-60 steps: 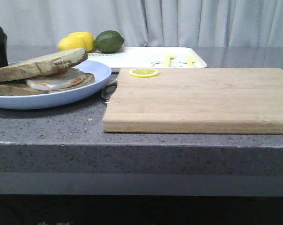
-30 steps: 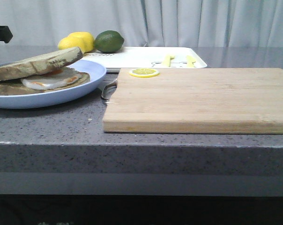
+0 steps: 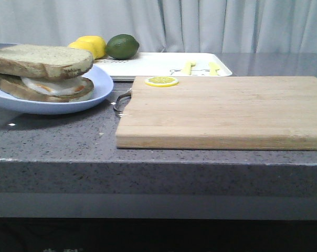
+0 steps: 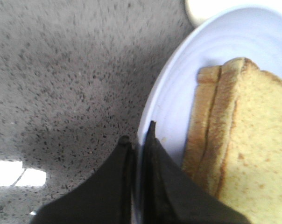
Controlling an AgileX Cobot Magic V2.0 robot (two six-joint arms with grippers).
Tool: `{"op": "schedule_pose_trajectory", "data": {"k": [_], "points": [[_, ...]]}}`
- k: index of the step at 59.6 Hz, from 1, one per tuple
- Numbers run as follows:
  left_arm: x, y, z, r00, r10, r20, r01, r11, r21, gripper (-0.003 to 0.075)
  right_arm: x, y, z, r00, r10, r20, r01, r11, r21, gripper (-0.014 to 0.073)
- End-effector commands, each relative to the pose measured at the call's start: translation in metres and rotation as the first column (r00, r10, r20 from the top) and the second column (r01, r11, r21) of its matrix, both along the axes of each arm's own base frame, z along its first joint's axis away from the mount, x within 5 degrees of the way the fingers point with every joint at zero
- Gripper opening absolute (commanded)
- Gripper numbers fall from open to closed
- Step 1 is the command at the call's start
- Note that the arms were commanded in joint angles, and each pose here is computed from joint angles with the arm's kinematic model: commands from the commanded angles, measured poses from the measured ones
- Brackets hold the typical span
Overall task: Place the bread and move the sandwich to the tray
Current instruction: 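Lift the plate with the left gripper and carry it onto the white tray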
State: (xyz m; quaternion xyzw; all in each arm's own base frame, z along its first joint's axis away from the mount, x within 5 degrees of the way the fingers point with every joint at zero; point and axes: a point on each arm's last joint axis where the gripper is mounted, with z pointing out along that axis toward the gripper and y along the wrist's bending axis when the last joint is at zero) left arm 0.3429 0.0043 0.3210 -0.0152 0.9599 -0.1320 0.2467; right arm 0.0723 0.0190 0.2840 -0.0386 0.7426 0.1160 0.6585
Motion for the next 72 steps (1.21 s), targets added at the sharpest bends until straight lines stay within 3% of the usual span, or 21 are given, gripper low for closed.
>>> {"op": "schedule_pose_trajectory", "data": {"k": [1,14,26,50,72], "points": [[-0.008,-0.004,0.049,0.988,0.001,0.156,0.019,0.991,-0.129,-0.0019,0.001,-0.003,0.014,0.996,-0.033,0.081,0.032,0.999,0.017,-0.0067],[0.001,-0.015,0.081,0.961,-0.012,0.277,0.062,0.983,-0.172,-0.0019,0.001,-0.003,0.014,0.997,-0.03,0.076,0.029,0.999,0.016,-0.0067],[0.039,-0.037,0.085,0.946,-0.071,0.316,0.13,0.977,-0.172,-0.0019,0.001,-0.003,0.014,0.997,-0.03,0.075,0.028,0.999,0.016,-0.0067],[0.138,-0.084,0.062,0.926,-0.111,0.36,0.21,0.945,-0.25,-0.0019,0.0,-0.002,0.012,0.998,-0.02,0.06,0.019,1.0,0.013,-0.0067],[0.176,-0.097,0.028,0.923,-0.067,0.379,0.204,0.92,-0.334,-0.0019,0.0,-0.002,0.012,0.998,-0.021,0.06,0.02,1.0,0.013,-0.0067]]}}
